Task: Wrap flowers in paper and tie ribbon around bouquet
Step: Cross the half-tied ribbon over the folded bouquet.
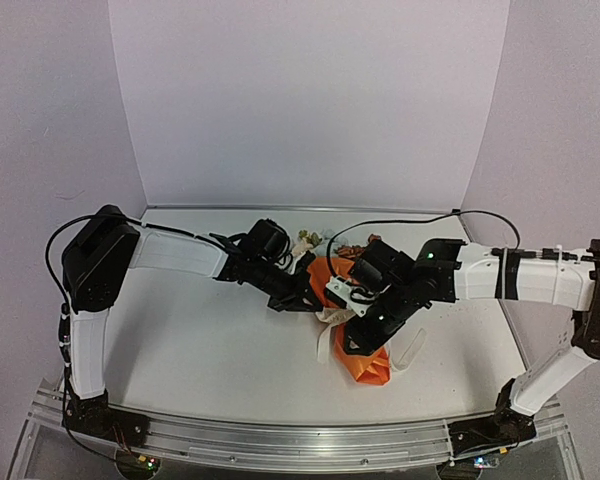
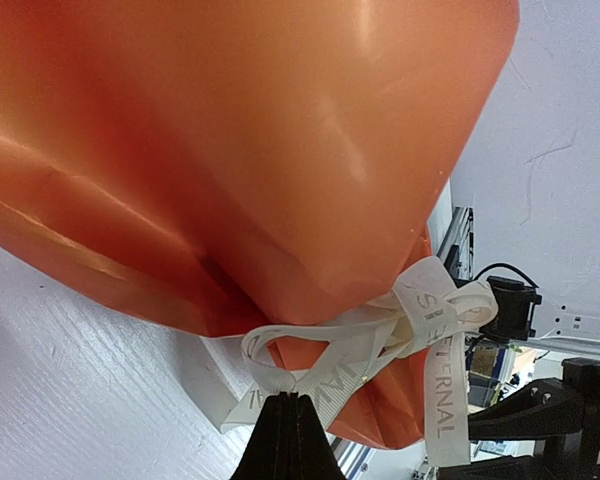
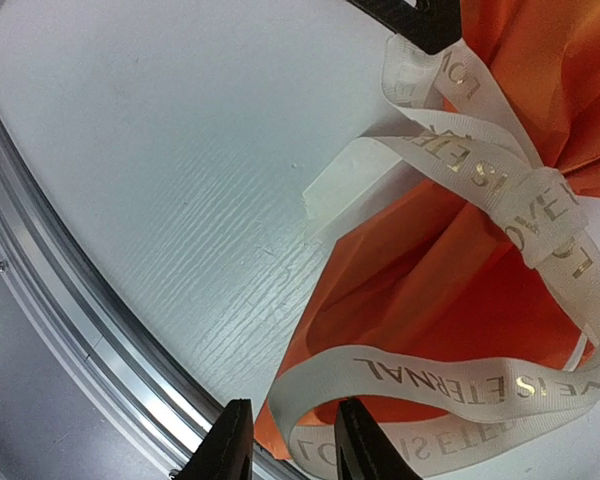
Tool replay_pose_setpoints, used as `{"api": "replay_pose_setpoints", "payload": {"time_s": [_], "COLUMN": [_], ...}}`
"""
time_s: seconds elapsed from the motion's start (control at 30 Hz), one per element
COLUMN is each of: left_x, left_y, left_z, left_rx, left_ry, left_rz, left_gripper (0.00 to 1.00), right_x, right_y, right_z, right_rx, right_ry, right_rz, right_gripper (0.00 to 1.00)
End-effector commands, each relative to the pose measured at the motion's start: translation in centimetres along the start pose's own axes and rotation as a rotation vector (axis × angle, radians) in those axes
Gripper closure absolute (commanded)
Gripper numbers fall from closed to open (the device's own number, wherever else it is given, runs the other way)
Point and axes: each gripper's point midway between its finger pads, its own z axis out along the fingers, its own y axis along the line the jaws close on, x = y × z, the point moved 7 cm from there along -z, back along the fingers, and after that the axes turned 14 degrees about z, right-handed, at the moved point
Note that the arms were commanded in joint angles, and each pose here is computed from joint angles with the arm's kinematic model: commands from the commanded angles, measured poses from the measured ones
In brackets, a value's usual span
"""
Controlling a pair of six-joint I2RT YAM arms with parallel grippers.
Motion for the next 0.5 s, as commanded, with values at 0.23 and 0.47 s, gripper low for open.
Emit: {"api": "replay_pose_setpoints", "payload": {"time_s": [0.23, 0.47], "left_x": [0.1, 0.4], "left_y": [0.2, 0.7], "left_z": [-1.5, -2.2], "left_rx": [-0.021, -0.026], "left_ry": [-0.034, -0.047], "left_rz": [0.012, 0.005], "left_gripper": [1.00, 1.00], "right_x": [-0.3, -1.9], "right_y": [-1.4, -5.7], "right_z": [-3.2, -4.2], "right_rx": [0.092, 0.174], "right_ry": [-0.064, -0.108], "right_rz": [0.011, 0.200], "right_gripper": [1.00, 1.00]}}
